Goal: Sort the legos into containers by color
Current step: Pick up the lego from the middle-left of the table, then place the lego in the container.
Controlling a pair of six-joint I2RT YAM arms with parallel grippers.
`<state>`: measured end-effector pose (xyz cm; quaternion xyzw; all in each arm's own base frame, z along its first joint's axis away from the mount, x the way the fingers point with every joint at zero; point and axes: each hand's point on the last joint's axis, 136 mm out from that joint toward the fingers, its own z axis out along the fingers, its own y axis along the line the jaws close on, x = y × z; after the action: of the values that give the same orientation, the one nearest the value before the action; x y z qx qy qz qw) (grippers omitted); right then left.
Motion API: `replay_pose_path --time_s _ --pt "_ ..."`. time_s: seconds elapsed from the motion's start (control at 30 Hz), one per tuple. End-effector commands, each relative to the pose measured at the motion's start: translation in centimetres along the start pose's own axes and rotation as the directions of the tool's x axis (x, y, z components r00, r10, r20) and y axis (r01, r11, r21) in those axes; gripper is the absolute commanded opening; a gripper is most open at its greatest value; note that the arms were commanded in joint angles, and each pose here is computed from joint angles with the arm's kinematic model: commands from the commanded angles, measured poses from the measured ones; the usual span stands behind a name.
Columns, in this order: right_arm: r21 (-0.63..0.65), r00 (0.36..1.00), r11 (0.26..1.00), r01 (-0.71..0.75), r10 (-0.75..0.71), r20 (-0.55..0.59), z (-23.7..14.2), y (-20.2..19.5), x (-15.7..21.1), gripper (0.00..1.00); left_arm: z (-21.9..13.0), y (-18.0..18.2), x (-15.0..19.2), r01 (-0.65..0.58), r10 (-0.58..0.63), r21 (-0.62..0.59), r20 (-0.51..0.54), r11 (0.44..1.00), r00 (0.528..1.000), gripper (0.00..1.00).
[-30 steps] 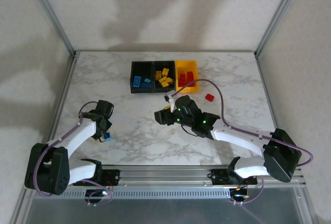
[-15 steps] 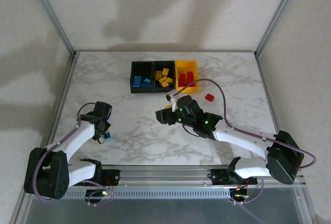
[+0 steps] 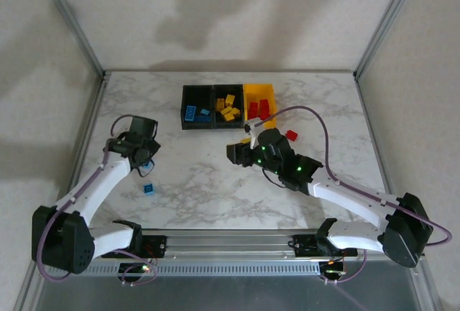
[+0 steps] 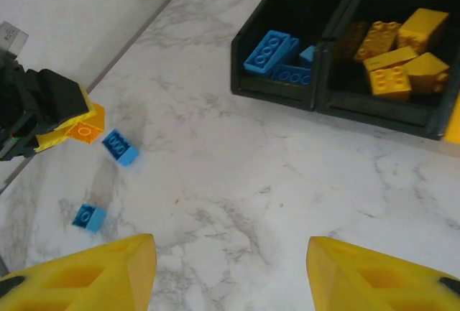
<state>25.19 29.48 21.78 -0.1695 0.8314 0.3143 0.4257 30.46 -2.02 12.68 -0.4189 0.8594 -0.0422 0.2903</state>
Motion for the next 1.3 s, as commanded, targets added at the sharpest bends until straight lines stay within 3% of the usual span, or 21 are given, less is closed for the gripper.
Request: replay_pose_path --time_s 0.0,0.33,0.63,1.0,1.27 --pt "0.076 0.999 0.996 -0.047 0.046 0.006 -0.8 -2.1 0.2 0.57 -0.4 -5.1 0.4 -0.044 0.045 0.097 -0.007 0.994 0.999 0.34" --pt "0.225 0.988 0.963 -0.151 0.155 -0.001 -1.4 -6.3 0.9 0.57 0.2 -18.0 5.0 -0.202 0.221 0.253 -0.048 0.946 0.974 0.35" --pt "0.25 0.984 0.952 -0.174 0.178 0.004 -1.5 -7.1 0.9 0.57 3.3 -25.2 7.3 -0.319 0.355 0.292 -0.077 0.902 0.932 0.35" --pt "0.262 0.983 0.949 -0.178 0.181 0.011 -1.9 -7.6 1.0 0.57 7.6 -29.5 8.2 -0.405 0.436 0.251 -0.081 0.879 0.896 0.36" --pt "0.28 0.981 0.941 -0.191 0.191 0.024 -2.7 -8.6 0.9 0.58 8.0 -30.4 8.0 -0.414 0.441 0.243 -0.07 0.877 0.895 0.53"
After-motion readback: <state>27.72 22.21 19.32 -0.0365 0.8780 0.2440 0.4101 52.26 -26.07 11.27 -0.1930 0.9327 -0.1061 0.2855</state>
